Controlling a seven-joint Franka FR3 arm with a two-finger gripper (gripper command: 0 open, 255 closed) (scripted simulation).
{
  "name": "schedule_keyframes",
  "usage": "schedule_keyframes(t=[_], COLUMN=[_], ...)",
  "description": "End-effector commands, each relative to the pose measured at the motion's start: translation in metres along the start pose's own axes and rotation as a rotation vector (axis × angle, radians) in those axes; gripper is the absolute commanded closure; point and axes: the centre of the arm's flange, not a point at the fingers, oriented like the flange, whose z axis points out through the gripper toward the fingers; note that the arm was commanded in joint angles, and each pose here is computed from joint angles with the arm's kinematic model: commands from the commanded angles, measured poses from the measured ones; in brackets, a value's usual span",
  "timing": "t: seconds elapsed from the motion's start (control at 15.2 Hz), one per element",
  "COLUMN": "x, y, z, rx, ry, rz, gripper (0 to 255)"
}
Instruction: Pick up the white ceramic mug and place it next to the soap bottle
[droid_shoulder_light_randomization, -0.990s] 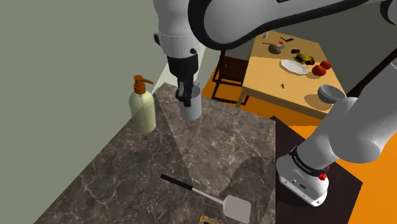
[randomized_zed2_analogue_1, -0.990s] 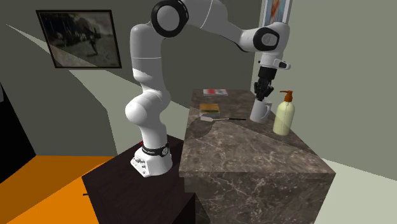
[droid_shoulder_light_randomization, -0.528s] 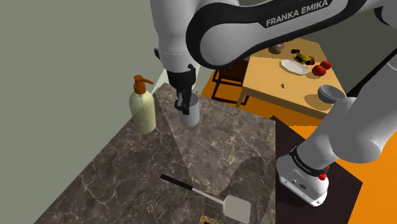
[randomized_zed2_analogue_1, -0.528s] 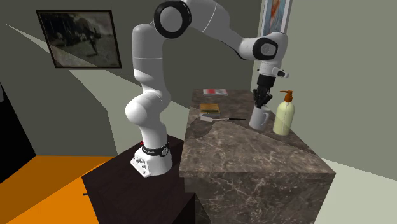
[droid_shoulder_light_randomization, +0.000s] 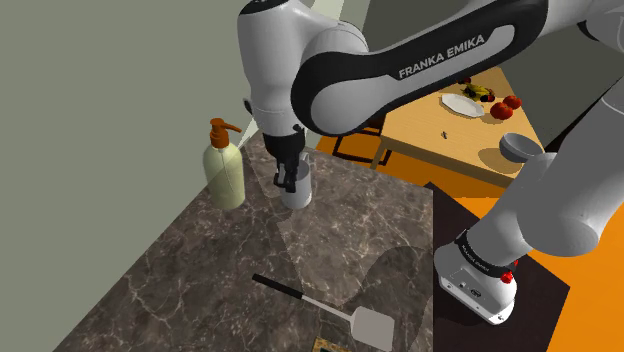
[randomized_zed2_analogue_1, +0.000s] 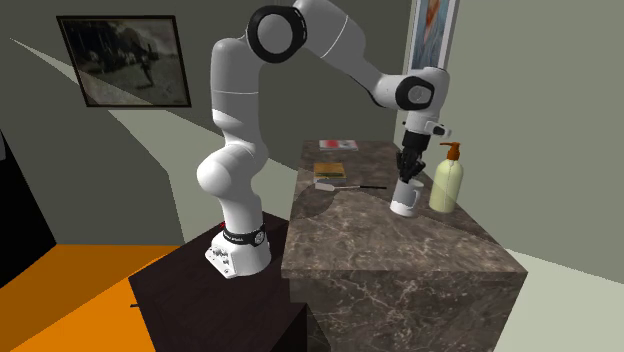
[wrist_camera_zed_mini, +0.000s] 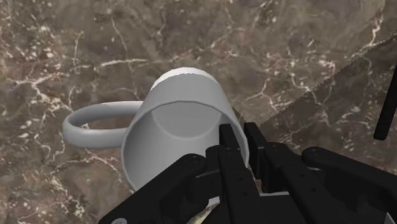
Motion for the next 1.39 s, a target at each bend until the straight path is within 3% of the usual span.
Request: schedule_keyframes(t=[0.0,0.46,0.53,0.86,1.12,1.32], x=[0.001,0.001,0.001,0.001,0.001,0.001], y=[0.0,0.0,0.0,0.0,0.0,0.0], z=[0.006,0.006,0.006,0.006,-0.044,-0.044], rx=[0.0,0.0,0.0,0.0,0.0,0.0], ry=[0.001,0.001,0.001,0.0,0.001,0.0], rz=[0.0,0.0,0.0,0.0,0.0,0.0], gripper=[255,255,0,0,0,0])
